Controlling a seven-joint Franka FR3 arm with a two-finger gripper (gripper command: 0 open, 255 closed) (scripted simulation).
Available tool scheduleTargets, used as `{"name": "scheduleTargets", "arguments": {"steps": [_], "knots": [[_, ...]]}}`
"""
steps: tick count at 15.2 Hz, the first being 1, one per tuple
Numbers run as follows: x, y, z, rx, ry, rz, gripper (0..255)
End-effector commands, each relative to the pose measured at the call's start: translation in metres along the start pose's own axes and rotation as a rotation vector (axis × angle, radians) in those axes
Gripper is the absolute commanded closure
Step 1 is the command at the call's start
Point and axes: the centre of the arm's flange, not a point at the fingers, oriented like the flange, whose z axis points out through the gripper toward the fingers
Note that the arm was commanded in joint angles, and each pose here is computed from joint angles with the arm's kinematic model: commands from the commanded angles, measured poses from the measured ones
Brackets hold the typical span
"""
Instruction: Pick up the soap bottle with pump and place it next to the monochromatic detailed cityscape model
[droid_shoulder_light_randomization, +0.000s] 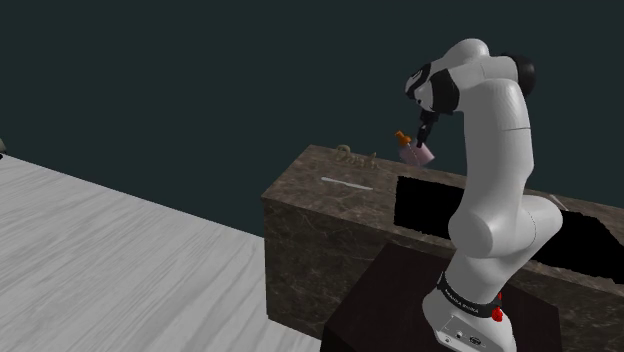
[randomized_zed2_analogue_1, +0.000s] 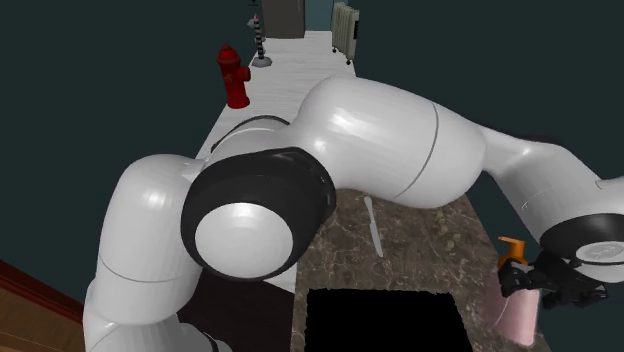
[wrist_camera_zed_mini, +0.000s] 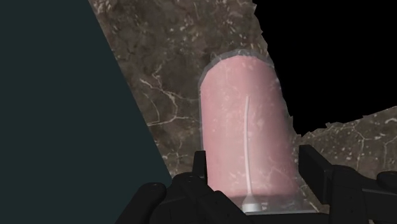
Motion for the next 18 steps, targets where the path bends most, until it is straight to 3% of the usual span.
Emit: {"name": "scheduleTargets", "arguments": {"steps": [1,9,17,18], "knots": [[0.000,0.000,0.010,-0.001,0.001,0.000,255],[0.000,-0.002,0.057,-0.001,0.001,0.000,255],[0.000,-0.002,0.057,-0.001,0.001,0.000,255],[-0.001,0.000,0.057,-0.001,0.001,0.000,0]]}}
